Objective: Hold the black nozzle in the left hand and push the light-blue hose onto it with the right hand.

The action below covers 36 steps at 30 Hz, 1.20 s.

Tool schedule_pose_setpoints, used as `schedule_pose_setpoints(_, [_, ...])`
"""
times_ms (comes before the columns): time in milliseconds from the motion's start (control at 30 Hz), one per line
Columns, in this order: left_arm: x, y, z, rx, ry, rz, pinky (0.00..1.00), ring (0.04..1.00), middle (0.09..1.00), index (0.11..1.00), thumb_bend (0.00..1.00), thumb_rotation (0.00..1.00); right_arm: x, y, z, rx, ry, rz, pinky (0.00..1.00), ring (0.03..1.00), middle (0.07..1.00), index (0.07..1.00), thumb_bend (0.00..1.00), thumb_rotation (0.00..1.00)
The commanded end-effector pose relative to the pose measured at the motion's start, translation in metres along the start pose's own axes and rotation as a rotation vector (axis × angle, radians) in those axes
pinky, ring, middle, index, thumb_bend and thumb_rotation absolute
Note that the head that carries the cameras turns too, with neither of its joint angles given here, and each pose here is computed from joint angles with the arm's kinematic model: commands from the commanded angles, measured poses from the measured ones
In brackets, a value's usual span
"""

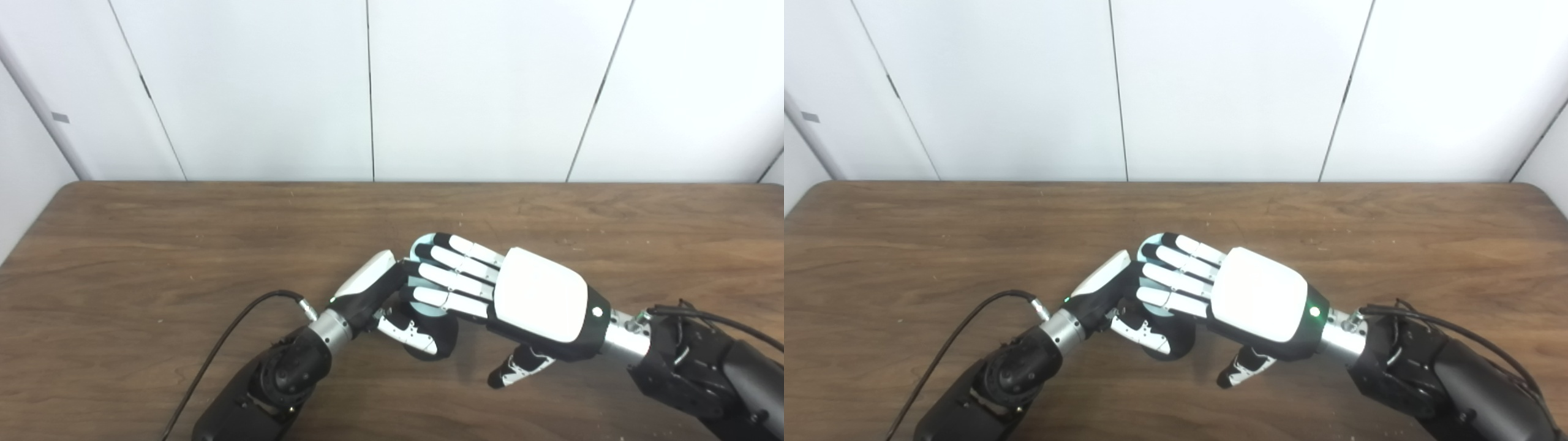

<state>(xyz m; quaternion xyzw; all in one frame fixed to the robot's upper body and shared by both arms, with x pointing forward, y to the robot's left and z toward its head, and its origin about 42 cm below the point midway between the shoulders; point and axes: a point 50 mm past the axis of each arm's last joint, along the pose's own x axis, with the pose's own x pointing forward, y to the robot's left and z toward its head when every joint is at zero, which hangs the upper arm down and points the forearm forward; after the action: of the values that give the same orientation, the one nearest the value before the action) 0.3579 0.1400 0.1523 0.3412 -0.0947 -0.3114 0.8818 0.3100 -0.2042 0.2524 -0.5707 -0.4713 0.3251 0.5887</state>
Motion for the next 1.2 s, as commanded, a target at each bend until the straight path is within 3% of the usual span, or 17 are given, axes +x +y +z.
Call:
schedule_pose_setpoints(0, [-0.027,-0.027,-0.044,0.042,0.236,-0.153,0.29,0.372,0.478,0.487,0.53,0.00,-0.003,0.004,0.001,0.015,-0.008,0.075,1.00,0.998,0.975,0.936,0.74,0.16])
schedule_pose_setpoints(333, [-0.027,-0.028,-0.046,0.024,0.237,-0.152,0.27,0.341,0.464,0.491,0.53,0.00,0.000,-0.011,-0.006,0.143,0.055,-0.032,1.00,0.999,0.979,0.948,0.74,0.17])
schedule_pose_setpoints(567, [-0.027,-0.028,-0.046,0.017,0.241,-0.153,0.28,0.353,0.470,0.488,0.53,0.00,0.007,-0.030,-0.011,0.149,0.065,-0.173,1.00,1.000,0.991,0.969,0.74,0.17])
schedule_pose_setpoints(733, [-0.026,-0.028,-0.045,0.019,0.243,-0.156,0.29,0.371,0.480,0.482,0.53,0.00,0.016,-0.041,-0.014,0.147,0.062,-0.254,1.00,0.988,0.985,0.959,0.78,0.13])
schedule_pose_setpoints(1167, [-0.027,-0.028,-0.045,0.017,0.246,-0.160,0.29,0.367,0.479,0.483,0.53,0.00,0.020,-0.039,-0.018,0.135,0.087,-0.236,1.00,0.981,0.979,0.950,0.80,0.10])
